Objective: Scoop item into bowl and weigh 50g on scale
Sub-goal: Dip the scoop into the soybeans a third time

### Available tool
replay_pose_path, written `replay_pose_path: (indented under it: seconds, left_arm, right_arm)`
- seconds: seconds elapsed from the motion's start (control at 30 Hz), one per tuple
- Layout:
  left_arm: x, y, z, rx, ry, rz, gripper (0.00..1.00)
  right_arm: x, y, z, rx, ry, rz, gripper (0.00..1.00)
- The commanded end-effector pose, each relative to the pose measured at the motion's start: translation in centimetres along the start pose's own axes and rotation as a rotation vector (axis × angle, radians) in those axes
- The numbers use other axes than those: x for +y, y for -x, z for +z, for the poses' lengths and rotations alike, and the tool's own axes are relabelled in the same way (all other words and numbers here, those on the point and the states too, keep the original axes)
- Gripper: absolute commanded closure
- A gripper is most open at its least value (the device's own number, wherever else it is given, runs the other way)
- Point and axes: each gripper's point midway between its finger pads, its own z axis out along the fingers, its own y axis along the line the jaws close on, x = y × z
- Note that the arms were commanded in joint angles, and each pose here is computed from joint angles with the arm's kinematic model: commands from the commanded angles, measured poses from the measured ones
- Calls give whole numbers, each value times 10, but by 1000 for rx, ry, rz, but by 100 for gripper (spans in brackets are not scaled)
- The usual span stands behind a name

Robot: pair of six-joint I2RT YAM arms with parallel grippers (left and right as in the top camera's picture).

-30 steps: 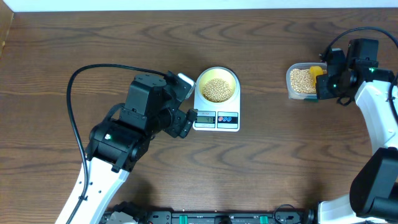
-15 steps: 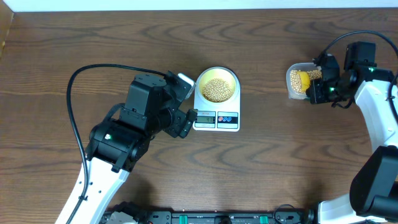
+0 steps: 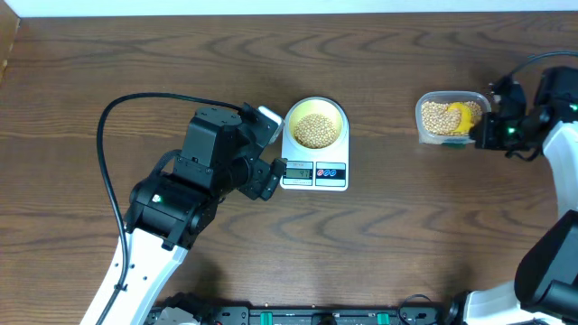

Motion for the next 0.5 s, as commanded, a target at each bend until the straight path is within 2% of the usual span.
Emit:
replay_pose_path:
  seconds: [0.0,0.47]
  left_arm:
    - [0,-1,1,4,-6,5,17]
    - [0,-1,1,4,-6,5,17]
  right_arm:
    - [0,2,-5,-34,94,92,99]
    - [16,22,-31,-168,376,164,98]
